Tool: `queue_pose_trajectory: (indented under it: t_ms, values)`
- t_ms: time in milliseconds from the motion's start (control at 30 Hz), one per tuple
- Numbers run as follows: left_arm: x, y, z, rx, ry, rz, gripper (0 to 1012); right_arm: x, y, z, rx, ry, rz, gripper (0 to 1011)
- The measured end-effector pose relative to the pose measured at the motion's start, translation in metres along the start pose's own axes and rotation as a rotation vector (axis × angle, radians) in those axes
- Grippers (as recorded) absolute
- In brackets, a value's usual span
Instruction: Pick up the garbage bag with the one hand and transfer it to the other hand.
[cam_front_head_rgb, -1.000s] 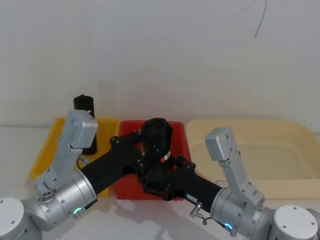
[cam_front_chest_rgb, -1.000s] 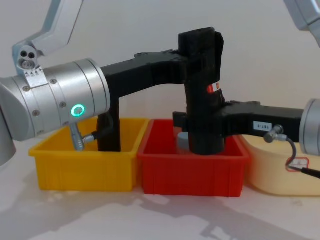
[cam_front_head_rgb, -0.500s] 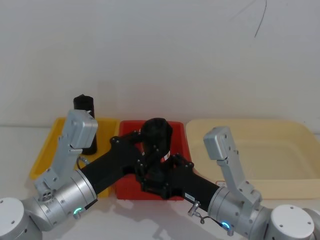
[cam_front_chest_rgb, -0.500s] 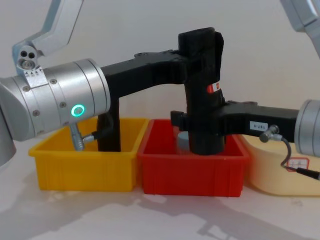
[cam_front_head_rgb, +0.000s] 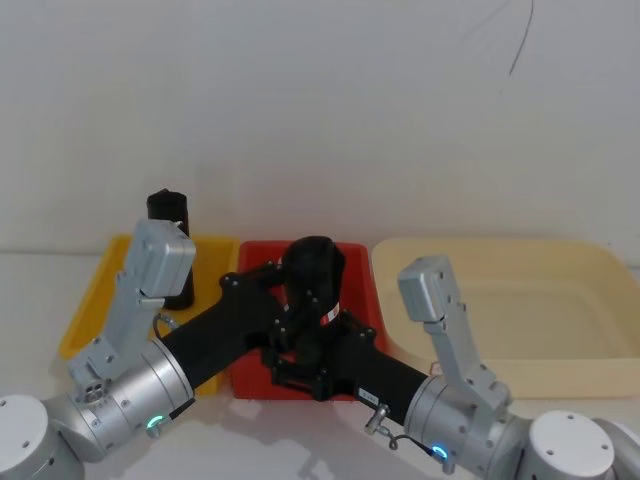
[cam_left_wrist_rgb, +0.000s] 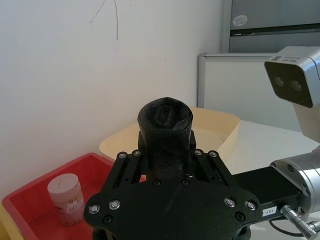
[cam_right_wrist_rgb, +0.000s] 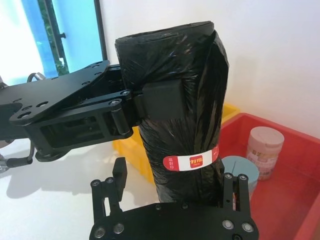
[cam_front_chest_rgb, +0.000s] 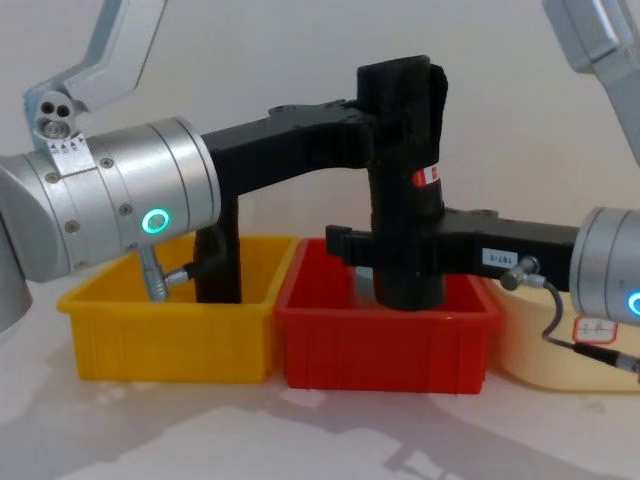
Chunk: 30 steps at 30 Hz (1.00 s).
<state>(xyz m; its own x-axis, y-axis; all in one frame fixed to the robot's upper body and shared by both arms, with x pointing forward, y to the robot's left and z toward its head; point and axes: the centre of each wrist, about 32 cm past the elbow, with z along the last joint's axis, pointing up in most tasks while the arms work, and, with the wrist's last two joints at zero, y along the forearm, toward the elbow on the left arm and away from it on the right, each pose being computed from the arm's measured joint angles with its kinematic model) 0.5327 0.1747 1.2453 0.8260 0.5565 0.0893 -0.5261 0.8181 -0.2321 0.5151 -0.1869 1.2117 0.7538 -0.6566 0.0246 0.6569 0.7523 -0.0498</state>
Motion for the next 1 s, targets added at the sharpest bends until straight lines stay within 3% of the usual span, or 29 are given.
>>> queue_pose_trajectory:
  t_ms: [667, 1000]
  values:
    - [0.0, 0.0, 0.0, 0.0, 0.0, 0.0, 378, 0.001, 0.0059, -0.001, 0.006, 0.021, -0.006, 996]
    - [0.0, 0.0, 0.0, 0.0, 0.0, 0.0, 378, 0.0003, 0.008, 0.0002, -0.029, 0.027, -0.023, 741]
